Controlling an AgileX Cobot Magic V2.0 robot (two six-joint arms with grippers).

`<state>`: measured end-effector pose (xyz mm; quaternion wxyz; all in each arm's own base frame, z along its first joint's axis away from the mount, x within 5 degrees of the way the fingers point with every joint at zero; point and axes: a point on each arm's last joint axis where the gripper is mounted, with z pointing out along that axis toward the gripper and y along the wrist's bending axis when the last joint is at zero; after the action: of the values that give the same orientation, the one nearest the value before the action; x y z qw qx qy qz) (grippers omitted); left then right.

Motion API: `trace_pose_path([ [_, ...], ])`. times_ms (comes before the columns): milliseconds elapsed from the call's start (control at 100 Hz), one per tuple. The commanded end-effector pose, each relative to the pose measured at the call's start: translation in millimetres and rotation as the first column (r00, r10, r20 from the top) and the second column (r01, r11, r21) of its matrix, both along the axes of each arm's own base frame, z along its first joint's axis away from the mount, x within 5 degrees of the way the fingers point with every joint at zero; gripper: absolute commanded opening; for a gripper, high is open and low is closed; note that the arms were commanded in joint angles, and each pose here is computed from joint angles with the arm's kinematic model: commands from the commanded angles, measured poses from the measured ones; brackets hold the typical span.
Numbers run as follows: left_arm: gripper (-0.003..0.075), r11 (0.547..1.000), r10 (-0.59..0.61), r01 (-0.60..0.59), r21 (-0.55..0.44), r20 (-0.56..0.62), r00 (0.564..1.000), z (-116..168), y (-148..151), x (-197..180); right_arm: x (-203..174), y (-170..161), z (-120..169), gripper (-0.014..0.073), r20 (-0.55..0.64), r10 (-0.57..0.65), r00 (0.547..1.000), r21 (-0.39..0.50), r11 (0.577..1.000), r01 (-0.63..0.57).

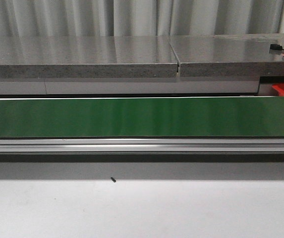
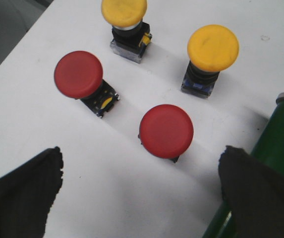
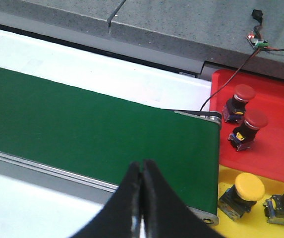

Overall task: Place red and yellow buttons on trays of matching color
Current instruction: 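Move the open left gripper down over a red button in the cluster, then grasp the red button with the left gripper and lift it over the belt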

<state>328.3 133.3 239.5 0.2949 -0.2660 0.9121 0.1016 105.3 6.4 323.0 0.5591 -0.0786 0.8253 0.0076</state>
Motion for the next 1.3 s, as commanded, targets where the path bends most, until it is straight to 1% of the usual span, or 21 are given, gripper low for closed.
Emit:
trace_pose_path([
  [0, 0.0618, 0.999, -0.019, 0.015, 0.035, 0.104, 0.994, 20.7, 3.7, 11.0, 1.5, -1.3, 12.7, -0.0069, 0.080, -0.021, 0.997, 0.008, 1.000, 0.020],
  [160, 0.0618, 0.999, -0.049, 0.047, 0.021, 0.096, 0.994, 15.2, 6.0, 24.6, 1.5, -1.3, 12.7, -0.0069, 0.080, -0.021, 0.997, 0.008, 1.000, 0.020],
  [430, 0.0619, 0.998, -0.055, 0.055, 0.010, 0.087, 0.995, 7.4, 9.8, 38.1, 1.5, -1.3, 12.6, -0.0069, 0.079, -0.021, 0.997, 0.008, 1.000, 0.020],
  [700, 0.0619, 0.998, -0.059, 0.060, -0.004, 0.050, 0.997, -10.5, 12.1, 44.6, 1.5, -1.2, 12.5, -0.0069, 0.078, -0.020, 0.997, 0.008, 1.000, 0.019],
  [920, 0.0619, 0.998, -0.063, 0.063, -0.005, 0.053, 0.997, -16.0, 12.8, 47.5, 1.5, -1.2, 12.5, -0.0069, 0.078, -0.020, 0.997, 0.008, 1.000, 0.019],
  [1290, 0.0618, 0.996, -0.084, 0.084, 0.011, 0.062, 0.994, -14.9, 12.8, 48.8, 1.5, -1.2, 12.5, -0.0069, 0.078, -0.020, 0.997, 0.008, 1.000, 0.019],
])
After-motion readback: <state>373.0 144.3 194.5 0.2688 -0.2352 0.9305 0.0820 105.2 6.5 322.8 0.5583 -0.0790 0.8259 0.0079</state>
